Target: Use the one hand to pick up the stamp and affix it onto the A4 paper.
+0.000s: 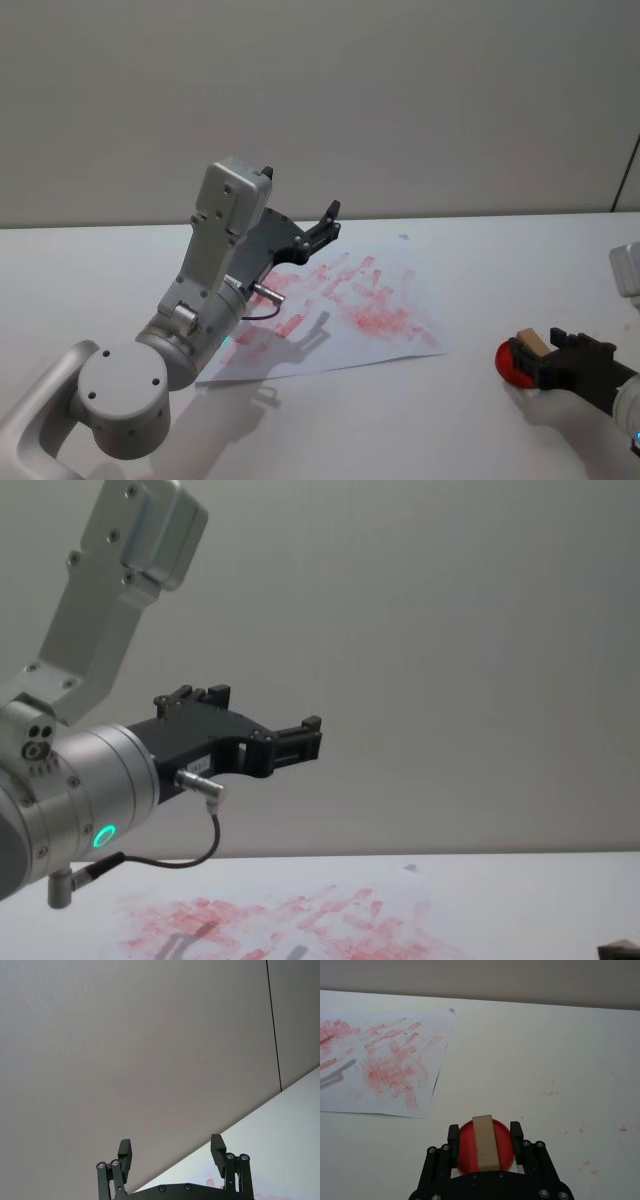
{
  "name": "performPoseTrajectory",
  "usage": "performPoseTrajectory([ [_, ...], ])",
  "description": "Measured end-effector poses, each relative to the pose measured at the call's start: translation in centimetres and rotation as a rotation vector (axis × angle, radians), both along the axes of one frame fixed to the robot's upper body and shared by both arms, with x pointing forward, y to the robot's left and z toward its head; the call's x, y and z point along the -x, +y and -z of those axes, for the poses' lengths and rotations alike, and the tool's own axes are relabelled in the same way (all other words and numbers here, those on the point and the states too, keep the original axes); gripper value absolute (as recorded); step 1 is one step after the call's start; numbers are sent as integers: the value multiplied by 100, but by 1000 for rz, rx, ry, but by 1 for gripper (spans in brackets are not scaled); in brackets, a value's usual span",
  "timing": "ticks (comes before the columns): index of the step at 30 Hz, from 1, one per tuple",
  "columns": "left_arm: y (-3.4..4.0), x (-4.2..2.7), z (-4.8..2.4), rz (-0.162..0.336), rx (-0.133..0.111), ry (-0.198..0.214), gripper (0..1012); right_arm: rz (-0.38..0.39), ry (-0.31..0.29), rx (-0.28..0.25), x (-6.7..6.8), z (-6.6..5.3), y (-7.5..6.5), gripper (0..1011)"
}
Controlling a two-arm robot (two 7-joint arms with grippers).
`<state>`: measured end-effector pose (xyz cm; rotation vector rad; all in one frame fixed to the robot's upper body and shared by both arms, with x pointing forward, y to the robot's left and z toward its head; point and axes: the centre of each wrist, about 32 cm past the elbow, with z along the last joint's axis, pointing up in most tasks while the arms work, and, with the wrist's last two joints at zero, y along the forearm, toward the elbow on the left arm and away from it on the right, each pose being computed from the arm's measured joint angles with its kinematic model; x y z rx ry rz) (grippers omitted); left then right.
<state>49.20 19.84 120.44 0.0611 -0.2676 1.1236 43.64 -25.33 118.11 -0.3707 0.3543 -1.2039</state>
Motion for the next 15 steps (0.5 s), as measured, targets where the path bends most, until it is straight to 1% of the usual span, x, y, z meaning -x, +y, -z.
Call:
performPoseTrajectory([
  [1, 0, 0, 0, 0, 0, 0, 1001, 0, 0, 0, -1, 0, 0, 620],
  [3, 0, 0, 0, 0, 0, 0, 1001, -1, 2, 1, -3, 3, 0, 659],
  [4, 0, 0, 0, 0, 0, 0, 1001, -1, 3, 2, -5, 3, -1, 719],
  [5, 0, 0, 0, 0, 0, 0, 1001, -2, 3, 2, -6, 3, -1, 719],
  [6, 0, 0, 0, 0, 0, 0, 1001, -2, 3, 2, -7, 3, 0, 759],
  [7, 0, 0, 0, 0, 0, 0, 1001, -2, 3, 2, -8, 2, 0, 771],
  [9, 0, 0, 0, 0, 0, 0, 1001, -3, 4, 2, -10, 2, 0, 848],
  [10, 0, 0, 0, 0, 0, 0, 1001, -4, 4, 2, -10, 3, 0, 865],
  [11, 0, 0, 0, 0, 0, 0, 1001, -4, 5, 3, -11, 3, 0, 917],
  [15, 0, 0, 0, 0, 0, 0, 1001, -5, 6, 3, -13, 4, 1, 976],
])
